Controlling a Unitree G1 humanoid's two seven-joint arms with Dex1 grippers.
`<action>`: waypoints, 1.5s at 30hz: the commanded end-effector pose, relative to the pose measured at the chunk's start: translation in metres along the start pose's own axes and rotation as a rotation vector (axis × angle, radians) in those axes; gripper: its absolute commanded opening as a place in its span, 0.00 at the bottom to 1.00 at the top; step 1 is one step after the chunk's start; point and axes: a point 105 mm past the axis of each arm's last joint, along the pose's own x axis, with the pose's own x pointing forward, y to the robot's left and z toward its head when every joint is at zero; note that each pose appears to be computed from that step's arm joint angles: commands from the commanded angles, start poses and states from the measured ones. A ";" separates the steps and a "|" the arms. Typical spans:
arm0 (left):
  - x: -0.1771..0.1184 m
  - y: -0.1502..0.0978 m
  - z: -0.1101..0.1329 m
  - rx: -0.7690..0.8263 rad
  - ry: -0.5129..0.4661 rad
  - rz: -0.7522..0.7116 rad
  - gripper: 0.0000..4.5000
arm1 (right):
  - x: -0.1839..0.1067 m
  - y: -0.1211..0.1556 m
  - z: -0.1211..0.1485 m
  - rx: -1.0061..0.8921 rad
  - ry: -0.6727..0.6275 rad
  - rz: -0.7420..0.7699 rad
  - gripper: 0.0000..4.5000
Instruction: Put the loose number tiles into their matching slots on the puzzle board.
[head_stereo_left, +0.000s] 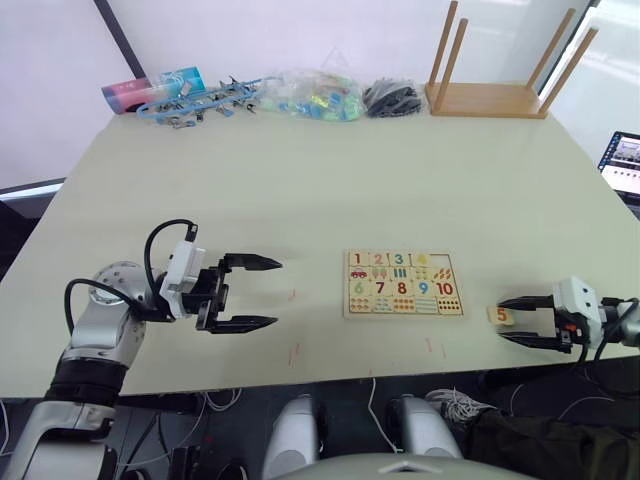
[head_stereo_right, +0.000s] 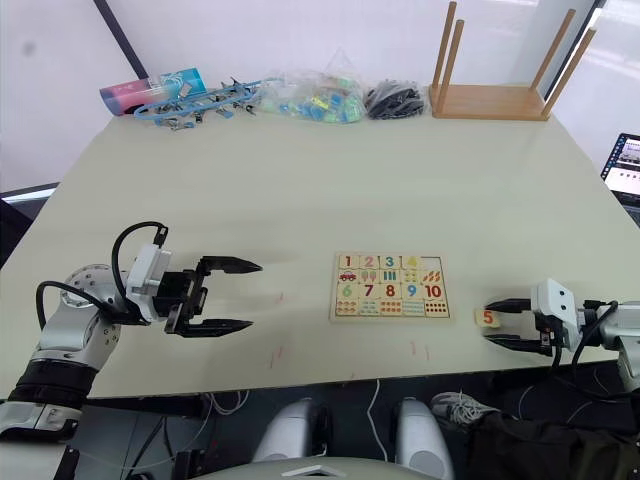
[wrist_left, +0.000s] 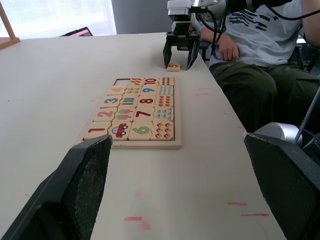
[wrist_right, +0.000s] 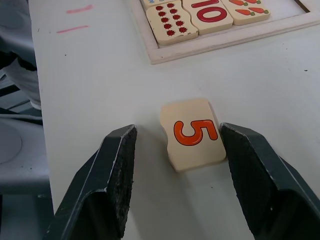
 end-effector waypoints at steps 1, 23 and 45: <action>-0.002 -0.001 0.006 0.030 -0.001 -0.034 1.00 | -0.002 0.005 -0.010 0.017 0.051 0.014 0.50; -0.002 0.000 0.010 0.038 -0.028 -0.015 1.00 | -0.006 -0.034 0.059 -0.038 0.070 -0.074 0.21; -0.007 0.002 0.020 0.031 -0.064 0.227 1.00 | 0.056 -0.079 0.110 -0.174 0.329 0.013 0.21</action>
